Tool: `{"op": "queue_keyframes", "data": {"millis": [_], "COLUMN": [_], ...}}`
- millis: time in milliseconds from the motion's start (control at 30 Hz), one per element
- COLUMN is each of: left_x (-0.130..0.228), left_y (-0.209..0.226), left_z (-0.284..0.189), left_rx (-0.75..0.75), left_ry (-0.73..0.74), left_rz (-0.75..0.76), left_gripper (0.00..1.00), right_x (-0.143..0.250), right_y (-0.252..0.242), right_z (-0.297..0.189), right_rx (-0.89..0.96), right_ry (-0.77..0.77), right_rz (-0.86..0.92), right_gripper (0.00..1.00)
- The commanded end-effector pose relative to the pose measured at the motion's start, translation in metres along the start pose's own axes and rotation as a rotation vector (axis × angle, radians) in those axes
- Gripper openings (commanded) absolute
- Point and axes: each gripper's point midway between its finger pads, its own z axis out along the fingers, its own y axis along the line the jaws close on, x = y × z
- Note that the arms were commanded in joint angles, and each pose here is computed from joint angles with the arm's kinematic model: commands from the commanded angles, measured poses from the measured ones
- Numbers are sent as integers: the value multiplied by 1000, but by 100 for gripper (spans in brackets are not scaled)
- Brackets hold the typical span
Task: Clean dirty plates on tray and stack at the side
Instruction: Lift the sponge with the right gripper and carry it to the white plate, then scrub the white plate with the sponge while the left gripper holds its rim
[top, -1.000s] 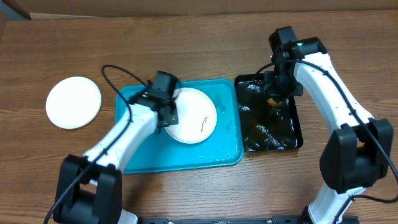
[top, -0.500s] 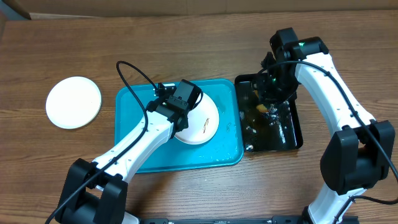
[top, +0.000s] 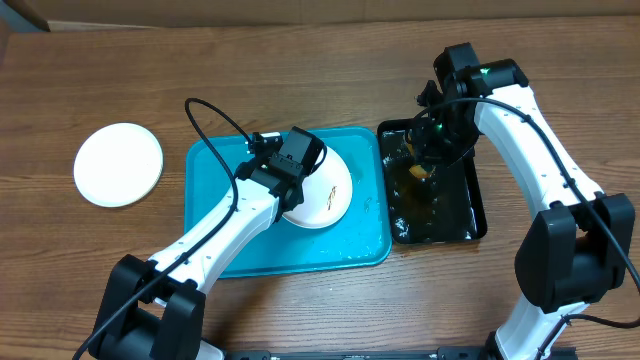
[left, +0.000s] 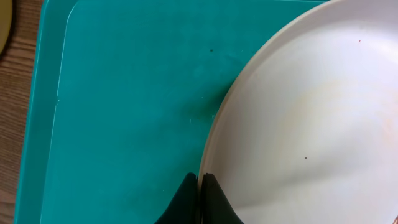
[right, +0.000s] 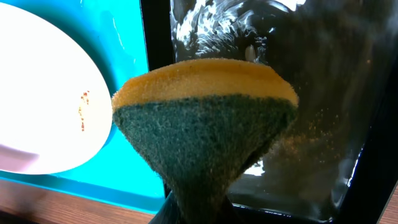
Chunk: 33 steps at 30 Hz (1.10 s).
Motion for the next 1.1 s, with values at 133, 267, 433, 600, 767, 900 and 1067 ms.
{"op": "queue_keyframes", "data": {"millis": [133,267,433,600,767,900,1067], "left_x": [2,1,1,2,6,7,11], "left_y": [1,-2,-9,-15,-27,-31,-39], "left_z": [0,0,0,4,9,11,11], "left_rx": [3,16,49,66,111,127,172], "left_ry": [0,-2,6,19,49,58,80], "left_rz": [-88,-213,-223,-223,-225,-201,-108], "left_gripper": [4,4,4,4,4,4,4], "right_x": [-7,-16,-26,-27,-15,-6,2], "right_y": [5,7,-5,10,53,81,116], "right_z": [-9,-10,-11,-10,-6,-1,18], "right_rx": [-23,-27,35,-34,-181,-201,-212], "right_ry": [-40,-76,-124,-119,-61,-46,-58], "right_rz": [-17,-24,98,173,112,33,-68], "right_gripper": [4,4,4,4,4,4,4]}}
